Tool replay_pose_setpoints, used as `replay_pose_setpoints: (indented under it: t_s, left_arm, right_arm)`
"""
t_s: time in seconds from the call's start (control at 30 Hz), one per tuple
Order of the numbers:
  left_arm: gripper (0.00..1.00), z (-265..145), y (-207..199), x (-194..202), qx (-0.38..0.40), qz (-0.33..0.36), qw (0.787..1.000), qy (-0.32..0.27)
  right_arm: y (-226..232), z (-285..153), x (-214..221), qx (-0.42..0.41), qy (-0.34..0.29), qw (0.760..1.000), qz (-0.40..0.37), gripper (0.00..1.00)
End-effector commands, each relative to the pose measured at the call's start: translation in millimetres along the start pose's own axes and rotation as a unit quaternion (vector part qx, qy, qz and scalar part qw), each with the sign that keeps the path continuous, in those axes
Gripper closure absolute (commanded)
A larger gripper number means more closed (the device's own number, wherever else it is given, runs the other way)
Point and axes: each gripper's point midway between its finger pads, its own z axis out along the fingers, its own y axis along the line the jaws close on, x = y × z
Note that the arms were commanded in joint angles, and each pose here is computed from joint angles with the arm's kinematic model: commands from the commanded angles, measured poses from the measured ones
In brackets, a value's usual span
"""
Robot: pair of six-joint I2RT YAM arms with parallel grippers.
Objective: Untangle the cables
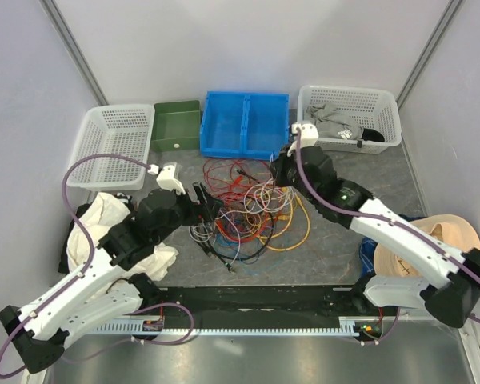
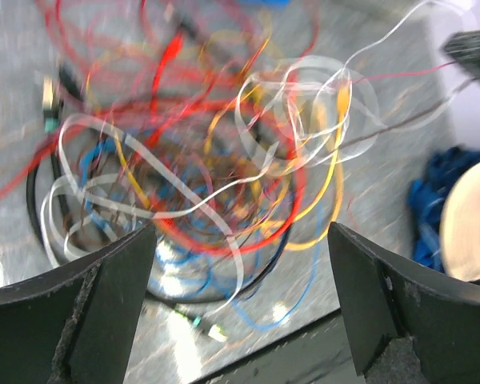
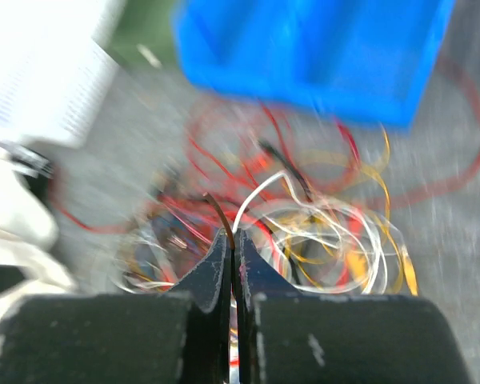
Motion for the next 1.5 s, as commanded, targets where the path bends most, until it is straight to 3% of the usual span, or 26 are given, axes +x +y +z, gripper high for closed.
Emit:
replay_pose_setpoints:
  t_s: [0.0,0.17,0.37,0.43,0.67,0.77,0.83,1.03,1.2,1.47]
  left_arm:
    - [0.05,-19.1,-31.8,-66.4,0.040,0.018,0.994,-0.100]
    - [0.06,-32.1,-60.0,-97.0,0.099,0.035,0.983,-0.153]
    - [0.11,-48.7,-110.3,-109.0,0.261,0.068,0.933,-0.237]
    - [0.14,-50.4,-123.6,-103.6,0.312,0.076,0.913,-0.252]
    - [0.22,-31.6,-153.1,-62.5,0.403,0.127,0.879,-0.222]
    - [0.21,-17.2,-168.9,-25.3,0.407,0.210,0.864,-0.209]
    - [0.21,5.7,-163.3,-17.9,0.364,0.244,0.874,-0.212]
    - [0.22,37.5,-151.0,5.3,0.331,0.247,0.893,-0.177]
    - [0.23,60.6,-126.3,15.7,0.272,0.222,0.922,-0.162]
    - [0.25,89.9,-104.2,34.6,0.218,0.199,0.946,-0.133]
  right_arm:
    - [24.7,-43.9,-66.8,-0.038,-0.052,0.998,0.001,1.00]
    - [52.2,-81.4,-113.9,-0.098,-0.083,0.992,0.019,1.00]
    - [87.2,-117.8,-145.6,-0.189,-0.097,0.976,0.044,1.00]
    - [91.2,-119.2,-144.2,-0.199,-0.091,0.974,0.049,1.00]
    - [94.2,-115.9,-125.3,-0.213,-0.060,0.973,0.068,1.00]
    - [101.1,-120.8,-121.8,-0.233,-0.048,0.968,0.075,1.00]
    - [105.2,-125.9,-122.0,-0.246,-0.044,0.965,0.080,1.00]
    - [106.8,-140.4,-126.5,-0.261,-0.049,0.960,0.087,1.00]
    - [104.4,-147.5,-128.9,-0.262,-0.054,0.960,0.084,1.00]
    - [100.7,-147.3,-123.7,-0.257,-0.051,0.962,0.081,1.00]
